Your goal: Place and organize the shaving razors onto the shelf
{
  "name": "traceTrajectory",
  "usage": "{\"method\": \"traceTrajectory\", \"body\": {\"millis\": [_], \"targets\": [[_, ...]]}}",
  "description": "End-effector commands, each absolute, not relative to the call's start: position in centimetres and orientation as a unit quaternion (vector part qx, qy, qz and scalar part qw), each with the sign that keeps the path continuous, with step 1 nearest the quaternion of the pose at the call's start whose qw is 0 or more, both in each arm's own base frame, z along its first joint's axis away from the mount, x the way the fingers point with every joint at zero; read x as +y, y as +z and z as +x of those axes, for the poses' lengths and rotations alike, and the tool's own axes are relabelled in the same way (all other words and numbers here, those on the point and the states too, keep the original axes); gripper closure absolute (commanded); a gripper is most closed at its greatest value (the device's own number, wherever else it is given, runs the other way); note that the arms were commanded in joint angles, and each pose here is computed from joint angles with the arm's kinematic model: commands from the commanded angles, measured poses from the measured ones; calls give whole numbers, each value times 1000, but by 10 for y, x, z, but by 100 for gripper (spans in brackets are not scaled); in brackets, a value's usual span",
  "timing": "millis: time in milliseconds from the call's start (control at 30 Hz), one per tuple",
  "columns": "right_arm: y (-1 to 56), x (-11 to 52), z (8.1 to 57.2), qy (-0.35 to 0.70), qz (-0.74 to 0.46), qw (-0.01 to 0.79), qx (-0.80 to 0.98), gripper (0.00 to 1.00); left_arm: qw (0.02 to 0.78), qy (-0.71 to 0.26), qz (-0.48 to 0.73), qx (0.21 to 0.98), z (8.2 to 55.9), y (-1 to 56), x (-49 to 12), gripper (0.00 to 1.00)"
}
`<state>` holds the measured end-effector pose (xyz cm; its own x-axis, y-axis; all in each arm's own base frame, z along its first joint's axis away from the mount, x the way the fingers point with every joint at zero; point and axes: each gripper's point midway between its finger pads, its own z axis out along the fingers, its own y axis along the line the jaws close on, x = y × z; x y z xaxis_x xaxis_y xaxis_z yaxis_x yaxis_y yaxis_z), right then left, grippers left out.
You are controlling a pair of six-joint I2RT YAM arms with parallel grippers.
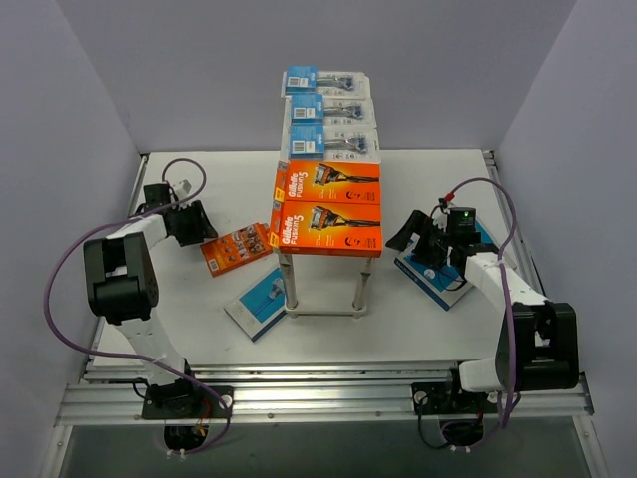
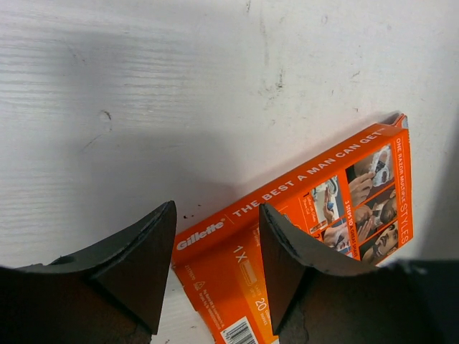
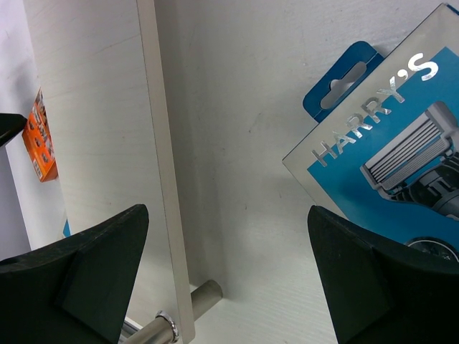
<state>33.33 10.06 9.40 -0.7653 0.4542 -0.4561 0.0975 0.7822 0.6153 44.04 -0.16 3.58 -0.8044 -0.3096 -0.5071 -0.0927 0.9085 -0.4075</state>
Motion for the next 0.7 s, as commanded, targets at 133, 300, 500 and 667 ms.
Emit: {"method": "traceTrajectory", "body": {"millis": [133,300,500,667], "targets": [[94,100,332,288,145,313,893,12,352,-190,-91,912,452,75,-6,41],[93,101,332,290,144,313,893,12,361,-157,-61,917,459,82,-19,28],[90,101,331,290,144,311,894,12,357,-108,-16,928,477,86,-48,25],[88,100,330,287,146,308,895,12,352,-119,0,928,491,93,-71,25]]}}
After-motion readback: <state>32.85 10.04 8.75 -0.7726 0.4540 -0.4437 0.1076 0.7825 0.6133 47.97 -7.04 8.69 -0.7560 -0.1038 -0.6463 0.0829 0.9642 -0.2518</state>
